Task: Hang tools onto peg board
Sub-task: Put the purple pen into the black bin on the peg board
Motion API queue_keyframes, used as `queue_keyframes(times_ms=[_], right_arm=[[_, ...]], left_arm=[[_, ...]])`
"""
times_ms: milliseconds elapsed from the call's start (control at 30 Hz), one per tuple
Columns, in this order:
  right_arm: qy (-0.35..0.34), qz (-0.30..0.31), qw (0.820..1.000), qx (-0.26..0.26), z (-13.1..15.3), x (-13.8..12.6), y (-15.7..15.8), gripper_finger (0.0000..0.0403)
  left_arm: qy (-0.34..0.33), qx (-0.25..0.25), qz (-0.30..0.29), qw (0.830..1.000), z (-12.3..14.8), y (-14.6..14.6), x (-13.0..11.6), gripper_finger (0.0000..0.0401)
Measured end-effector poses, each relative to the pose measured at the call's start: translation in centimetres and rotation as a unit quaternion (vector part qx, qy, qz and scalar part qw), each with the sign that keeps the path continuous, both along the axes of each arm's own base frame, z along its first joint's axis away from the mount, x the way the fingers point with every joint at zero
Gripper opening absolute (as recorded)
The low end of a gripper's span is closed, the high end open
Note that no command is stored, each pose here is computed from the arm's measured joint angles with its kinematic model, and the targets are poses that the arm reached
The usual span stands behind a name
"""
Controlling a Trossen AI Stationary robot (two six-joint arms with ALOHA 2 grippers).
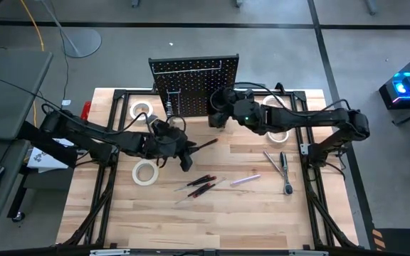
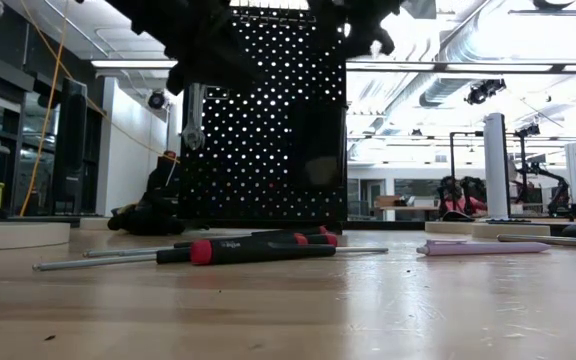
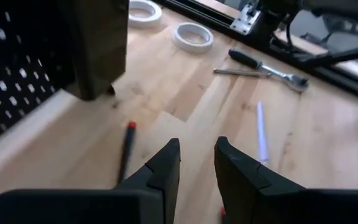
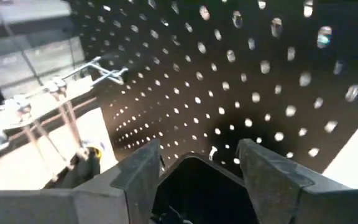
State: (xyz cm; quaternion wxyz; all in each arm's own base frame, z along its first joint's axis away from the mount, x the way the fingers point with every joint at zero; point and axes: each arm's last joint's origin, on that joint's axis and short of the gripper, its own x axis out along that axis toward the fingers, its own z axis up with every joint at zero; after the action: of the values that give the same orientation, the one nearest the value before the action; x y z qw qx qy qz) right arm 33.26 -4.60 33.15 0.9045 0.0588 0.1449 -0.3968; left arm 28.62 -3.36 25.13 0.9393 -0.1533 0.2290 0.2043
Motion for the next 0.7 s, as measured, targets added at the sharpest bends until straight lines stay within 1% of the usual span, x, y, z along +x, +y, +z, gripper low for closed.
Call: queue_keyframes(times_ms=[133, 267, 367, 433, 533, 633, 700], right_arm=[[0.034, 0.017, 0.999, 0.000, 2.8, -1.3, 1.2, 0.0210], [0.053, 0.009, 0.999, 0.008, 4.9, -3.3, 2.4, 0.0210], [0.060, -0.006, 0.998, 0.023, 5.6, -5.3, 3.3, 0.0210], [0.061, -0.014, 0.997, 0.051, 5.7, -6.8, 3.9, 0.0210], [0.085, -0.012, 0.990, 0.115, 5.1, -8.7, 5.1, 0.0210], [0.132, 0.023, 0.974, 0.185, 3.4, -9.6, 6.8, 0.0210], [0.165, 0.064, 0.958, 0.226, 1.8, -9.7, 8.2, 0.0210]], left_arm=[[0.028, 0.038, -0.021, 0.999, -0.6, 0.9, 0.5, 0.0100], [0.052, 0.047, -0.057, 0.996, -2.1, 1.6, 1.7, 0.0129], [0.063, 0.050, -0.073, 0.994, -3.6, 2.1, 2.8, 0.0153], [0.070, 0.040, -0.081, 0.994, -4.6, 2.3, 3.5, 0.0167], [0.078, 0.013, -0.095, 0.992, -5.6, 2.1, 4.5, 0.0184], [0.078, 0.011, -0.120, 0.990, -5.8, 1.4, 5.8, 0.0195], [0.079, 0.022, -0.137, 0.987, -5.7, 0.9, 6.7, 0.0199]])
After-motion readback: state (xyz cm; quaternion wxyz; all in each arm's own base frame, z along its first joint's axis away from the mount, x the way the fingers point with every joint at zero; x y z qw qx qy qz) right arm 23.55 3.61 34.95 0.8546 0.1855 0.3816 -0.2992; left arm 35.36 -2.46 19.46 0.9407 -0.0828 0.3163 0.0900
